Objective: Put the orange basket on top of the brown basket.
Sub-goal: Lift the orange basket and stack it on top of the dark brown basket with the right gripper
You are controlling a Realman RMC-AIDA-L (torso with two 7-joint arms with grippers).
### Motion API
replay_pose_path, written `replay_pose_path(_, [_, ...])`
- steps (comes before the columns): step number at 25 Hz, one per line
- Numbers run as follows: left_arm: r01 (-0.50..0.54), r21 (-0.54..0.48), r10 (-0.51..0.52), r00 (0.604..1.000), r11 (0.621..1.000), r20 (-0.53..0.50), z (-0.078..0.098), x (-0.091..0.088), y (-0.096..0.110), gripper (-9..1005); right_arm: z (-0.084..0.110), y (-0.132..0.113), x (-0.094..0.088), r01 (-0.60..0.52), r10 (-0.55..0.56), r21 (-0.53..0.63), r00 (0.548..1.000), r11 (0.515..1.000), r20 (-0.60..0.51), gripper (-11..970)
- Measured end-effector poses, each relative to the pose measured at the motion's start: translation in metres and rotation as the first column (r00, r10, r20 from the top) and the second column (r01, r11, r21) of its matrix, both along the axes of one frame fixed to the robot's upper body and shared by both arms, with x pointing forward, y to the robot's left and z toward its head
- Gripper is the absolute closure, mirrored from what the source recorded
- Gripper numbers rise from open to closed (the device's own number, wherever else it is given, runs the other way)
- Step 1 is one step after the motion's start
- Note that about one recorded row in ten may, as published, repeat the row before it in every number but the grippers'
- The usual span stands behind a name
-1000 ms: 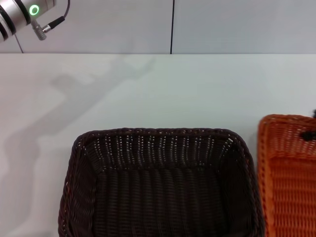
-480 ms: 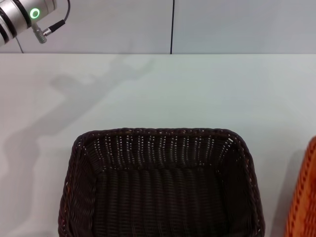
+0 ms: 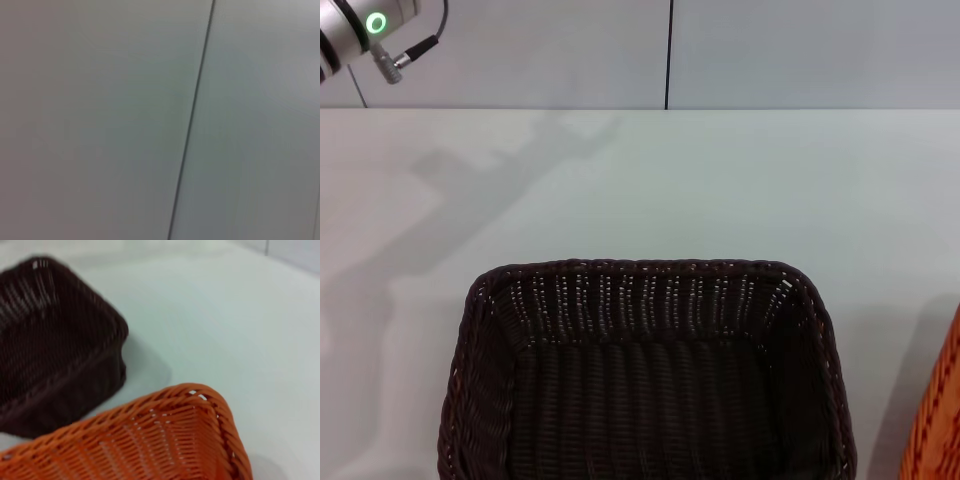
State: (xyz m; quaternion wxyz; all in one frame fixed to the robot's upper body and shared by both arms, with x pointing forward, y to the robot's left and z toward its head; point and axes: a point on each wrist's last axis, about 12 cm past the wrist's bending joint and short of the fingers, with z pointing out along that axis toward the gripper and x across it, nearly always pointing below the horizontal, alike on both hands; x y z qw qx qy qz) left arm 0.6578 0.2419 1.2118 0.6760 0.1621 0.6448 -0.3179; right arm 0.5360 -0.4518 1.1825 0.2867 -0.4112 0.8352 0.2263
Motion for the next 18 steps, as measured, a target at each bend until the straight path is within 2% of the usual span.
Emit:
replay_pose_path(2, [0.000,0.000,0.000,1.000,1.000,0.000,0.000,0.000,0.000,167,0.002,-0.005,-0.009,0.018,-0.019,0.044,0.999,0.999,0.031,806])
replay_pose_path(5, [-0.037,-0.020,0.037,0.999,0.999,0.003,0.001,0.000,0.011,167,0.007,-0.014,-0.024,0.044,-0.053,0.122,0.996,0.992,0.073,807])
replay_pose_path(9, [-0.052,-0.025,0.052,0.999,0.998,0.001,0.000,-0.001,0.016,167,0.017,-0.031,-0.045,0.111,-0.136,0.173,0.981,0.979,0.139,807])
replay_pose_path(13, [-0.065,-0.026,0.066,0.998,0.998,0.006,0.000,-0.002,0.022,167,0.023,-0.044,-0.062,0.173,-0.231,0.252,0.947,0.952,0.221,806])
replay_pose_path(18, [-0.080,-0.030,0.080,0.997,0.996,0.007,0.001,-0.003,0.027,167,0.021,-0.048,-0.071,0.197,-0.331,0.387,0.888,0.901,0.318,806])
